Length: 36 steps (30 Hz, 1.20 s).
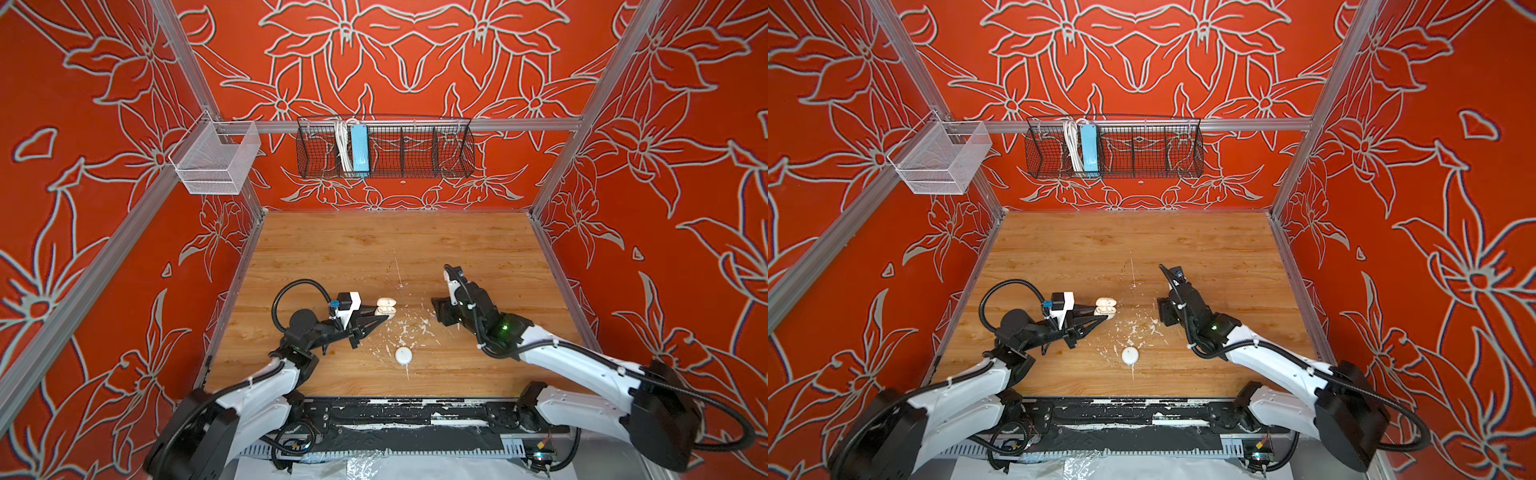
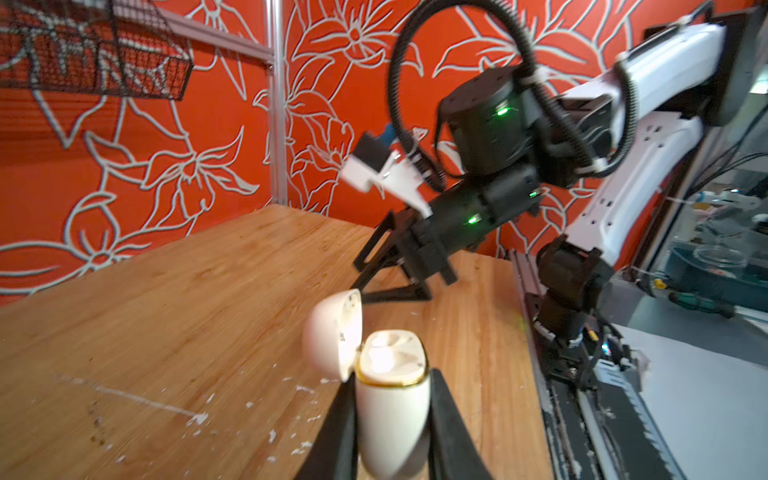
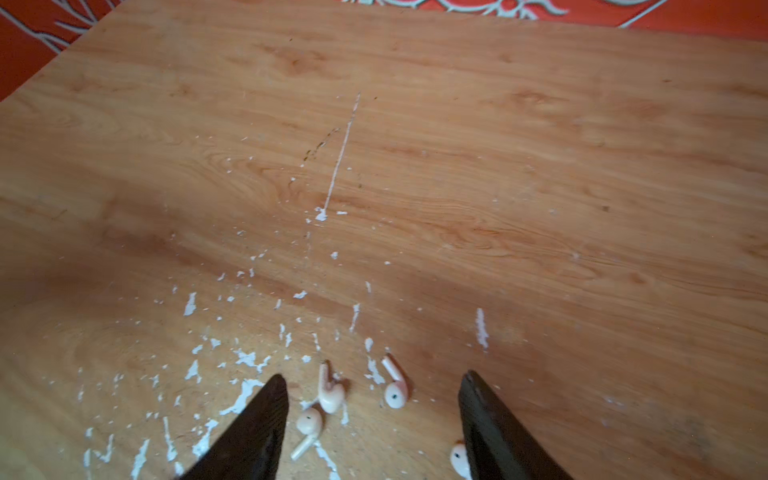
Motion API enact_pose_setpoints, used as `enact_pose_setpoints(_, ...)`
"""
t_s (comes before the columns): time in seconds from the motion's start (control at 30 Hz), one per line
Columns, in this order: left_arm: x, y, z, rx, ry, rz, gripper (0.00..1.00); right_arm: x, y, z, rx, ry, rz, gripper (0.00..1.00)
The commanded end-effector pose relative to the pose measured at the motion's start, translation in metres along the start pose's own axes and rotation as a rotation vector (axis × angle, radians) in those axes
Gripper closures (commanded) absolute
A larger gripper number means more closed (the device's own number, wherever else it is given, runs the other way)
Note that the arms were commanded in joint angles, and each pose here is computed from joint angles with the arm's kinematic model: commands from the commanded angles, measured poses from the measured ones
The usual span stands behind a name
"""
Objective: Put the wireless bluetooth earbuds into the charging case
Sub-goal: 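Move the right gripper away over the loose white earbuds on the table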
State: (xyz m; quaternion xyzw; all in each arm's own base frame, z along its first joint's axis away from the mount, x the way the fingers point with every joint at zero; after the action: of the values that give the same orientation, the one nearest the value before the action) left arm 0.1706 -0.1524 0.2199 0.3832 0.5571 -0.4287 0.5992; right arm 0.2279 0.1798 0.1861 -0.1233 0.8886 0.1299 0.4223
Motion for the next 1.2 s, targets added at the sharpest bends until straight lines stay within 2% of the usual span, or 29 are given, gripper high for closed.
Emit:
enact_pose_setpoints(0.0, 0.000, -0.012, 0.002, -0.020, 0.044, 0.130, 1.00, 0.004, 0.015, 0.013, -0.074, 0.143, 0.034, 0.35)
enact_pose_setpoints(0.1, 0.000, -0.015, -0.006, -0.080, -0.021, 0.149, 1.00, 0.010, 0.020, 0.025, -0.090, 0.207, 0.034, 0.35)
enact_pose_setpoints(0.3, 0.003, -0.006, -0.011, -0.199, -0.003, 0.139, 1.00, 0.030, 0.015, 0.034, 0.027, 0.312, -0.003, 0.35)
enact_pose_setpoints(0.63, 0.000, -0.009, -0.010, -0.166, -0.009, 0.136, 1.00, 0.056, 0.044, 0.044, 0.053, 0.390, -0.096, 0.43)
enact_pose_setpoints(0.8, 0.000, -0.008, -0.010, -0.177, -0.010, 0.136, 1.00, 0.058, 0.038, 0.051, 0.177, 0.408, -0.106, 0.46)
enact_pose_setpoints(1.03, -0.003, -0.009, -0.012, -0.181, -0.019, 0.139, 1.00, 0.060, 0.041, 0.055, 0.157, 0.425, -0.112, 0.46)
enact_pose_setpoints(1.17, -0.003, -0.009, -0.014, -0.199, -0.021, 0.144, 1.00, 0.063, 0.040, 0.063, 0.204, 0.464, -0.136, 0.48)
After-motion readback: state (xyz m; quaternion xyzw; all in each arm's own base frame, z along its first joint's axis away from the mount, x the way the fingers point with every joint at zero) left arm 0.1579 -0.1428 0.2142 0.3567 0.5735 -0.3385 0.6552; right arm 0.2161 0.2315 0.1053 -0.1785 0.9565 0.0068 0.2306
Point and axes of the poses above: each gripper's point midway between its finger pads, its own z axis out along the fingers, its own y axis along the line the jaws close on, x = y × z, the point moved 8 cm from there along -z, back along the fingers
